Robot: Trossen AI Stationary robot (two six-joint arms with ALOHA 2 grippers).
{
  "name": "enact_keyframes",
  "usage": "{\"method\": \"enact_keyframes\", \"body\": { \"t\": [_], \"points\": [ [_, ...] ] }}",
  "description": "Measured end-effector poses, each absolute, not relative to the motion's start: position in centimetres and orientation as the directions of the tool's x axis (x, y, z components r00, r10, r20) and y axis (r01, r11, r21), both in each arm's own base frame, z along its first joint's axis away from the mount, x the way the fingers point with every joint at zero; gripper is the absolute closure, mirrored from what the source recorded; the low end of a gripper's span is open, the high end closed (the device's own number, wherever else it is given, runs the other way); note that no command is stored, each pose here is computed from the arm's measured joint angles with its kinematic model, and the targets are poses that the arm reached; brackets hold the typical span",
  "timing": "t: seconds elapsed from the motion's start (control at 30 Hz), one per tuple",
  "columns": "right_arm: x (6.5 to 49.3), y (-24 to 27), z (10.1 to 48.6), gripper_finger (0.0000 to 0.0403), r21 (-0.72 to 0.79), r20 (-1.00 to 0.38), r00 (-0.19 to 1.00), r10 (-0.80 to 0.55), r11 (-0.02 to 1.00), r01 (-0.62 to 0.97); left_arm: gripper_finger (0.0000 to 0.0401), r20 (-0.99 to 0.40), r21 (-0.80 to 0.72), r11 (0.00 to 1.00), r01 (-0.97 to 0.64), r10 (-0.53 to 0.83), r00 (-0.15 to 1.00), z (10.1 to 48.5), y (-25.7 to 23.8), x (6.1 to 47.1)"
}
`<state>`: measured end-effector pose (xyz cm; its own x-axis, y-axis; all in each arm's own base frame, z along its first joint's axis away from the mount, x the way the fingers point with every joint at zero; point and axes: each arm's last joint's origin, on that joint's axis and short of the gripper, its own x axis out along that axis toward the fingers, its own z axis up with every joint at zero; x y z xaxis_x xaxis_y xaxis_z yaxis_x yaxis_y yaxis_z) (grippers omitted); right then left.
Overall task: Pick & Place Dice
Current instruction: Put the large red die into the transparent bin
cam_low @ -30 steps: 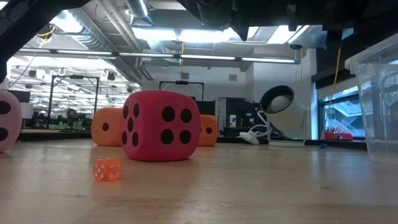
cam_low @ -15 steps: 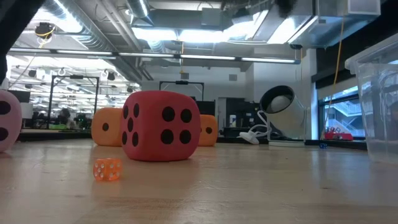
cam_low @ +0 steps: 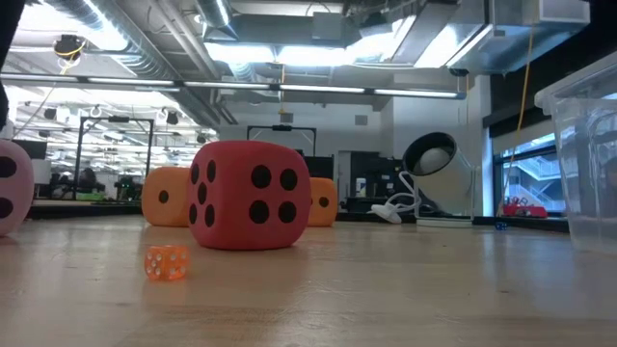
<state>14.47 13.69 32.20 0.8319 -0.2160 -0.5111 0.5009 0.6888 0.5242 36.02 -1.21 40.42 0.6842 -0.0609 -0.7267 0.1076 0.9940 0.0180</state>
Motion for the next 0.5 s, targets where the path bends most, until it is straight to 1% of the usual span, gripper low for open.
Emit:
{"method": "enact_keyframes", "body": {
  "t": [0.13,0.2,0.27,0.43,0.5],
  "points": [
    [15.4,13.0,32.2,0.0183,0.456,-0.517,0.821,-0.244,0.733,0.505,0.0397,-0.758,0.051,0.998,0.047,0.008,0.652,41.4,-1.0,33.8],
    [15.8,12.7,32.2,0.0183,0.418,-0.524,0.815,-0.248,0.758,0.5,0.0397,-0.757,0.071,0.997,0.02,0.041,0.652,41.9,-1.1,32.9],
    [16.2,12.4,32.3,0.0183,0.405,-0.519,0.814,-0.26,0.764,0.503,0.0397,-0.748,0.084,0.996,-0.013,0.072,0.659,42.2,-1.0,31.8],
    [16.7,11.9,32.4,0.0183,0.393,-0.512,0.811,-0.283,0.762,0.514,0.0397,-0.69,0.051,0.995,-0.084,0.096,0.718,41.9,-0.8,28.8],
    [16.8,11.7,32.4,0.0183,0.387,-0.512,0.81,-0.288,0.764,0.516,0.0397,-0.645,0.025,0.994,-0.103,0.095,0.758,41.7,-0.7,27.6]
  ]
}}
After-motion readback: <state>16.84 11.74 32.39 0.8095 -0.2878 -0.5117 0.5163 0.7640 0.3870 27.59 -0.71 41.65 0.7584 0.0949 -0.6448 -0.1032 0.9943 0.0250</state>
